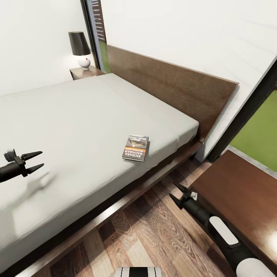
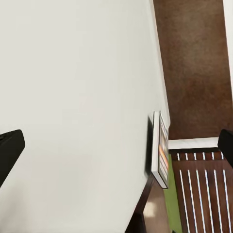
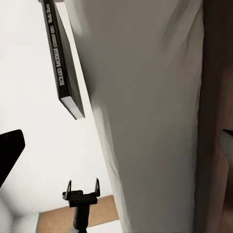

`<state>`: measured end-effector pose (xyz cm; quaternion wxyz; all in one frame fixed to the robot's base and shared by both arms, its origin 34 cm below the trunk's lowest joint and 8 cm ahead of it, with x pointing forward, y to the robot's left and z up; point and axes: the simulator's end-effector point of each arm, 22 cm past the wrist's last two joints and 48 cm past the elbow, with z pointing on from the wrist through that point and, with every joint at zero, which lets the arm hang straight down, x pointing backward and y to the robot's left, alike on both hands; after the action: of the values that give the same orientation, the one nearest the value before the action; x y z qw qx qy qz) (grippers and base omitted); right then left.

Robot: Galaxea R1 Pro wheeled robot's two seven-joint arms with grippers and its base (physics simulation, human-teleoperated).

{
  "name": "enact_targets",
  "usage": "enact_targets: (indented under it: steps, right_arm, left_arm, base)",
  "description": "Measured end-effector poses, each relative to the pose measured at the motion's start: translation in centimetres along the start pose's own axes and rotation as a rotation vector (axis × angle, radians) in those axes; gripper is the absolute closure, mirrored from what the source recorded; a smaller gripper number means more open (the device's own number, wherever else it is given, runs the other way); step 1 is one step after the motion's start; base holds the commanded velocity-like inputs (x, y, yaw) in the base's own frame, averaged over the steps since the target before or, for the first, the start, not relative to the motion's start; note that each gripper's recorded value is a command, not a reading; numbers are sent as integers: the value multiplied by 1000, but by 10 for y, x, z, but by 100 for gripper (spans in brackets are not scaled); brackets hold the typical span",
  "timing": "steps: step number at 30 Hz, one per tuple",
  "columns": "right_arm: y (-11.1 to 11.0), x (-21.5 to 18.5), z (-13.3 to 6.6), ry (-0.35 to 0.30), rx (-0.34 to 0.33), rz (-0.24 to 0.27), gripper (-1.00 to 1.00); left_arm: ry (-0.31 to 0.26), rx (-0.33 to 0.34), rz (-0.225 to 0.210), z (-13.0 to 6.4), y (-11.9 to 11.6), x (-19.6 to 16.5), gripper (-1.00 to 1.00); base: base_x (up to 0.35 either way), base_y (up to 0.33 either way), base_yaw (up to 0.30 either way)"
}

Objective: In the bedroom, move the book from the bed onto either nightstand, and place the two sandals side by side next to the bed.

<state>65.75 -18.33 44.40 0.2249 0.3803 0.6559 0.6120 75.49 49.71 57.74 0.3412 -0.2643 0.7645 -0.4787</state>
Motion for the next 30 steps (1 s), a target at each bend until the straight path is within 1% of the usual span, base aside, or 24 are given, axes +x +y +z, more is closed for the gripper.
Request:
enact_targets:
  steps: [6,17,22,30]
  right_arm:
    - [5,2,5,7,4,-12,-100]
    - [12,10,19,26,35,-42,-100]
    - [13,11,21,29,48,-53,-100]
    - [14,13,23,33,53,-56,-100]
  left_arm:
    - [0,-1,0,0,0,0,-100]
    - [0,-1,-1,0,0,0,-100]
    - [1,-1,-2,-1,0,0,-100]
    - [1,-1,-3,0,0,0,-100]
  base:
    - [0,0,0]
    - [47,0,0]
    - [79,0,0]
    - [83,0,0]
